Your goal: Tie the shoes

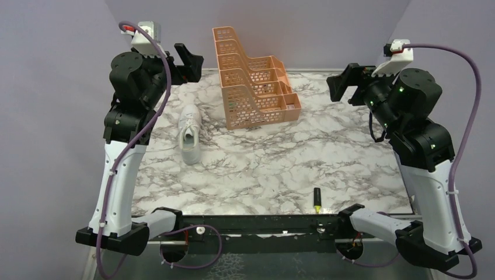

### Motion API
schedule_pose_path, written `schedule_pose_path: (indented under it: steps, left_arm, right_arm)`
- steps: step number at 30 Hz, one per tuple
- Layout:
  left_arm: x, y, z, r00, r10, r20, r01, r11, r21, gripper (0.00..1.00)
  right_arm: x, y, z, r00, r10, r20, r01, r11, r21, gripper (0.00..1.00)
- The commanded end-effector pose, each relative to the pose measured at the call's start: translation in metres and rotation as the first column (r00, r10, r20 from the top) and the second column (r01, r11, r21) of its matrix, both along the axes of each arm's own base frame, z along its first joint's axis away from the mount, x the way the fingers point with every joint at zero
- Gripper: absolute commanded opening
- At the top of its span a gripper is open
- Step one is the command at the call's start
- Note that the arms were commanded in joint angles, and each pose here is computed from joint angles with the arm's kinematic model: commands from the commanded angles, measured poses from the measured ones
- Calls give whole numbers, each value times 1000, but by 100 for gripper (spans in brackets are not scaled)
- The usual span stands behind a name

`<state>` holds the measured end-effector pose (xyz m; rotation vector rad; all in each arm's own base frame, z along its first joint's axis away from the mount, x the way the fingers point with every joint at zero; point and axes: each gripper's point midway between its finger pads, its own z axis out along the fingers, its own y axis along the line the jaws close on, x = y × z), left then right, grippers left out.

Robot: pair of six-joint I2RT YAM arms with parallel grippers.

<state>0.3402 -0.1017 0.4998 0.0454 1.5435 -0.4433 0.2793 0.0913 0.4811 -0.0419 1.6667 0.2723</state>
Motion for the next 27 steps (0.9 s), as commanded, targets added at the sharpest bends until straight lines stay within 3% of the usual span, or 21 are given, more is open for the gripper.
schedule_pose_path:
  steps: [1,7,14,21,27]
  left_arm:
    - [-4,5,-36,992,-5,-129,-2,998,-55,98]
    - [-8,23,-116,923,65,-378,-103,991,-80,98]
    - [-26,45,-232,709,161,-687,-255,966,-37,94]
    - [-37,63,-310,491,244,-836,-333,940,79,65]
    - [-59,66,-365,353,265,-897,-274,946,172,61]
  right_arm:
    - [4,14,-24,995,61,-77,-60,998,12,100]
    - [9,37,-57,972,171,-162,-167,985,38,100]
    - [3,66,-90,912,326,-248,-307,945,113,100]
    - [-7,86,-107,847,434,-307,-388,899,203,100]
    - [-9,96,-109,817,486,-311,-424,871,247,100]
